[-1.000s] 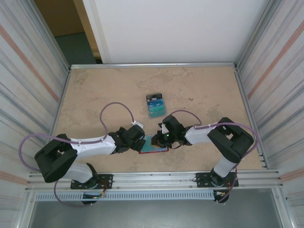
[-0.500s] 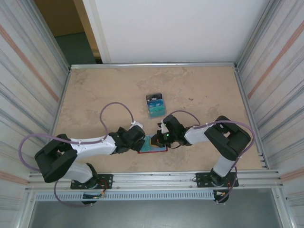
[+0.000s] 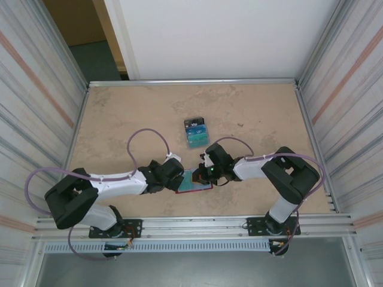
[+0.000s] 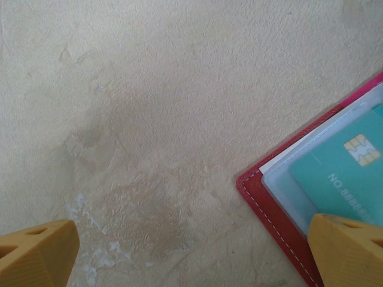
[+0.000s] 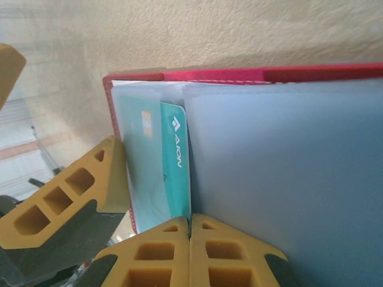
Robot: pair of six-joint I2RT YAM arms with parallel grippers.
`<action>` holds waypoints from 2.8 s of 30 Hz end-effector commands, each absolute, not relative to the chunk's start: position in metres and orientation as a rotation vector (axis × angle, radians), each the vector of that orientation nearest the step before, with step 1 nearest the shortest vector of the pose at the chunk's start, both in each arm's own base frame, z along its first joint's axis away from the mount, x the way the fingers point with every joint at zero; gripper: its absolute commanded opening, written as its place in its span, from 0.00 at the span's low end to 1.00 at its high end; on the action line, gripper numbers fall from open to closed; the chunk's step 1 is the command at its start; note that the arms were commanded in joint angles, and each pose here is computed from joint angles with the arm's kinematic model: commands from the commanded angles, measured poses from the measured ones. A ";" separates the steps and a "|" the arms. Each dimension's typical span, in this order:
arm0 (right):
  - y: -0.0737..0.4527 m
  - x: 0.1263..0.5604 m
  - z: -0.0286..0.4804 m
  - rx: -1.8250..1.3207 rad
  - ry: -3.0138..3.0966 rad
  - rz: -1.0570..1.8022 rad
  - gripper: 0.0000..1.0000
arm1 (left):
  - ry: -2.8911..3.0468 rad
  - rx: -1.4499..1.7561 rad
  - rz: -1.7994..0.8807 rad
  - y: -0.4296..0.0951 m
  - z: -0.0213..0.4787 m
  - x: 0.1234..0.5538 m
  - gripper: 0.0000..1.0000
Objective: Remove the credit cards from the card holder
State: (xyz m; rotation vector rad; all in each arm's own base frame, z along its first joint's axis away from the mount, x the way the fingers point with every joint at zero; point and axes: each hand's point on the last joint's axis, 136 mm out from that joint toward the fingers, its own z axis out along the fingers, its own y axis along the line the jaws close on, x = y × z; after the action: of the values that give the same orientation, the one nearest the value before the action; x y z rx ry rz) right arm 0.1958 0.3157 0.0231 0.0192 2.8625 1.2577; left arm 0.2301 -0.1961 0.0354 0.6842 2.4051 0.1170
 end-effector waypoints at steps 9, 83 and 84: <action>0.282 0.202 0.025 0.003 2.916 0.941 0.00 | 2.423 0.708 0.158 -0.194 0.033 0.228 0.99; 0.267 0.216 0.071 -0.215 2.714 0.830 0.00 | 2.342 0.704 0.037 -0.219 0.053 0.228 0.99; 0.267 0.217 0.076 -0.231 2.701 0.828 0.00 | 2.330 0.691 0.029 -0.220 0.058 0.230 0.99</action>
State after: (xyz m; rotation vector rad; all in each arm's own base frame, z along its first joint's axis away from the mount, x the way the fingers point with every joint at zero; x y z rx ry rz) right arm 0.2129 0.2742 0.0608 -0.1711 2.7303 0.8988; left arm 0.2288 -0.2258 0.0449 0.7227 2.3588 0.0110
